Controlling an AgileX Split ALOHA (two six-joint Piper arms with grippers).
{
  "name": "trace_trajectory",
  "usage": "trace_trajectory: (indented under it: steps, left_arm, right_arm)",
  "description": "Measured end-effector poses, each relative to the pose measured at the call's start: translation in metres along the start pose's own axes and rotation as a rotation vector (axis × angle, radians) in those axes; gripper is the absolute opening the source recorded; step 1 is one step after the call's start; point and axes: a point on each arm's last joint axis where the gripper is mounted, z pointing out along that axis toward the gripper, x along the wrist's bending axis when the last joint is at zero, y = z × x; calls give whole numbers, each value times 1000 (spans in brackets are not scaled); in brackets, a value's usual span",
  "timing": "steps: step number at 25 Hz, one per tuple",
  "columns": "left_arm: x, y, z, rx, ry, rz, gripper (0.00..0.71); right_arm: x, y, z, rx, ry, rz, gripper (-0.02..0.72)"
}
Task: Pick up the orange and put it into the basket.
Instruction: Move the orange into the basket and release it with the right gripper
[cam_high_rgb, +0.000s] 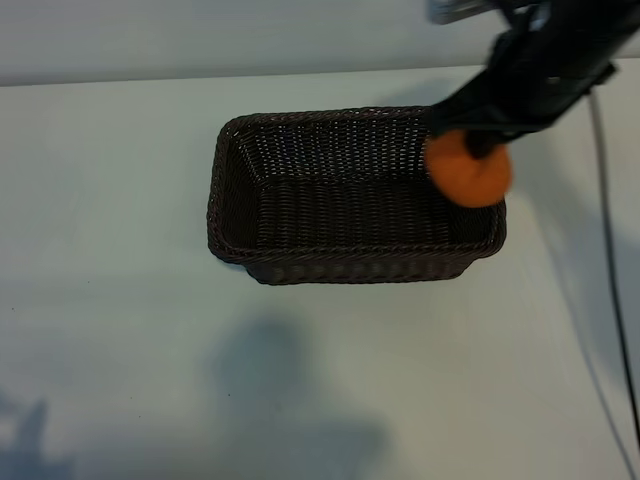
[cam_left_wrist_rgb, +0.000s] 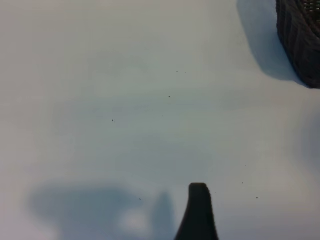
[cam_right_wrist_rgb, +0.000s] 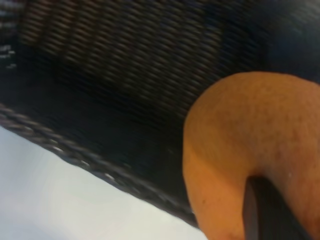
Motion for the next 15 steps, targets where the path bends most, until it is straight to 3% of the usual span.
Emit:
trace_trajectory:
  steps: [8,15]
  left_arm:
    - [0,0,0,0,0,0,590]
    - [0,0,0,0,0,0,590]
  right_arm:
    - [42,27,61,78,38,-87,76]
    - [45,25,127,188,31,-92,76]
